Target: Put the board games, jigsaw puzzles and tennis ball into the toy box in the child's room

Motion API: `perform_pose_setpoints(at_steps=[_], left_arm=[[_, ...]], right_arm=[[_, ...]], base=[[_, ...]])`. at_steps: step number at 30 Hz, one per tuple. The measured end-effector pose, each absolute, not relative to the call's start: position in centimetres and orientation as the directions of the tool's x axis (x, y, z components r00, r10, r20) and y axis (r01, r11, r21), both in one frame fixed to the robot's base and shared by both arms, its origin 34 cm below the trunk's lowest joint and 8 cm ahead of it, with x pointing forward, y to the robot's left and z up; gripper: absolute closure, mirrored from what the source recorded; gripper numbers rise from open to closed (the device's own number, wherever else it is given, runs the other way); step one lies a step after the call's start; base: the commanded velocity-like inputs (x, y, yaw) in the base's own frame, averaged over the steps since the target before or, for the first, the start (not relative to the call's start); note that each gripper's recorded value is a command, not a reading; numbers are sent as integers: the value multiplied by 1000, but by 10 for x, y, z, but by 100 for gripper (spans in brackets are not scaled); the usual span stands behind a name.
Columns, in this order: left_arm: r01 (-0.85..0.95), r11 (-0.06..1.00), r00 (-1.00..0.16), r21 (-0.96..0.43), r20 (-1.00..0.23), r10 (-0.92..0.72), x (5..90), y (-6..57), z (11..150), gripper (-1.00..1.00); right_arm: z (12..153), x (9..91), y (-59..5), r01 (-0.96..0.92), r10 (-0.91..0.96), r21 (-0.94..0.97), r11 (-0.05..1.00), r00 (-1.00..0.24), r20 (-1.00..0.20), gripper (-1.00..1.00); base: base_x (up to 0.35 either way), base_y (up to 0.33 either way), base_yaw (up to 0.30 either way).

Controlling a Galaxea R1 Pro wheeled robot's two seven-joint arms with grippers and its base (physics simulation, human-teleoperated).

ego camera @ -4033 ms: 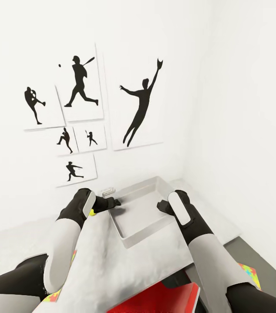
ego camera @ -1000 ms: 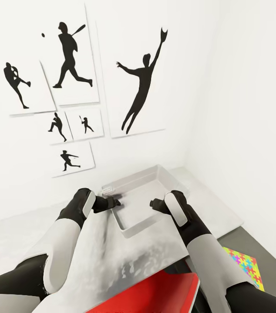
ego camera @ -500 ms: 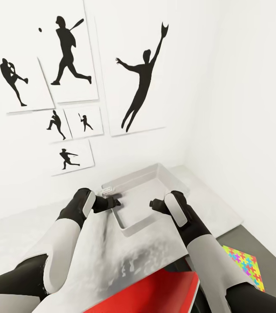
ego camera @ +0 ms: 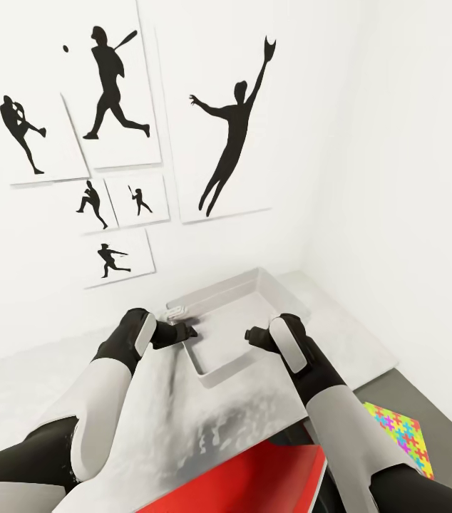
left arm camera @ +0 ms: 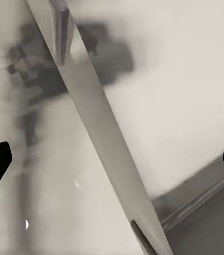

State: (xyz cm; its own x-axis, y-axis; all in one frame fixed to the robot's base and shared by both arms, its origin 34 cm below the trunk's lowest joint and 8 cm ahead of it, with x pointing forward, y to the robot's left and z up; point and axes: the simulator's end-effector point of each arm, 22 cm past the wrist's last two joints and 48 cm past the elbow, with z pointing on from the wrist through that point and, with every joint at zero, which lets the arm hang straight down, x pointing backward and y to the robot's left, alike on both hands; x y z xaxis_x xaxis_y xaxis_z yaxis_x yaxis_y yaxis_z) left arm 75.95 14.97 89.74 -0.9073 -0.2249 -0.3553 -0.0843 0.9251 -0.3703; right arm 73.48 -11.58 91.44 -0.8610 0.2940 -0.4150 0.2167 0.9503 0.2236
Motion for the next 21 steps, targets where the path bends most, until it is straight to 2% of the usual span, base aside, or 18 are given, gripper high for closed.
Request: perform_pose_setpoints(at_steps=[2, 3, 7, 8, 21], left_arm=[[-84, 925, -908, -370, -355, -224, 759, 150, 897, -100], [-84, 925, -907, -370, -355, -224, 759, 150, 897, 100], [-84, 923, -907, -375, -354, -227, 760, 149, 898, 100], [-84, 923, -907, -376, -355, -227, 760, 148, 899, 100], [-90, 911, -903, -403, -352, -245, 761, 144, 903, 100]], right_arm=[[914, 735, -116, 217, 294, 224, 950, -861, -415, -100], [914, 735, -116, 217, 294, 224, 950, -861, -415, -100], [914, 735, -115, 216, 293, 223, 951, -861, -415, -100], [915, 735, -115, 216, 293, 224, 950, -861, -415, 100], [915, 735, -119, 211, 281, 205, 956, -862, -422, 100]], base=[[0, 0, 0], [0, 0, 0], [0, 0, 0], [0, 0, 0], [0, 0, 0]])
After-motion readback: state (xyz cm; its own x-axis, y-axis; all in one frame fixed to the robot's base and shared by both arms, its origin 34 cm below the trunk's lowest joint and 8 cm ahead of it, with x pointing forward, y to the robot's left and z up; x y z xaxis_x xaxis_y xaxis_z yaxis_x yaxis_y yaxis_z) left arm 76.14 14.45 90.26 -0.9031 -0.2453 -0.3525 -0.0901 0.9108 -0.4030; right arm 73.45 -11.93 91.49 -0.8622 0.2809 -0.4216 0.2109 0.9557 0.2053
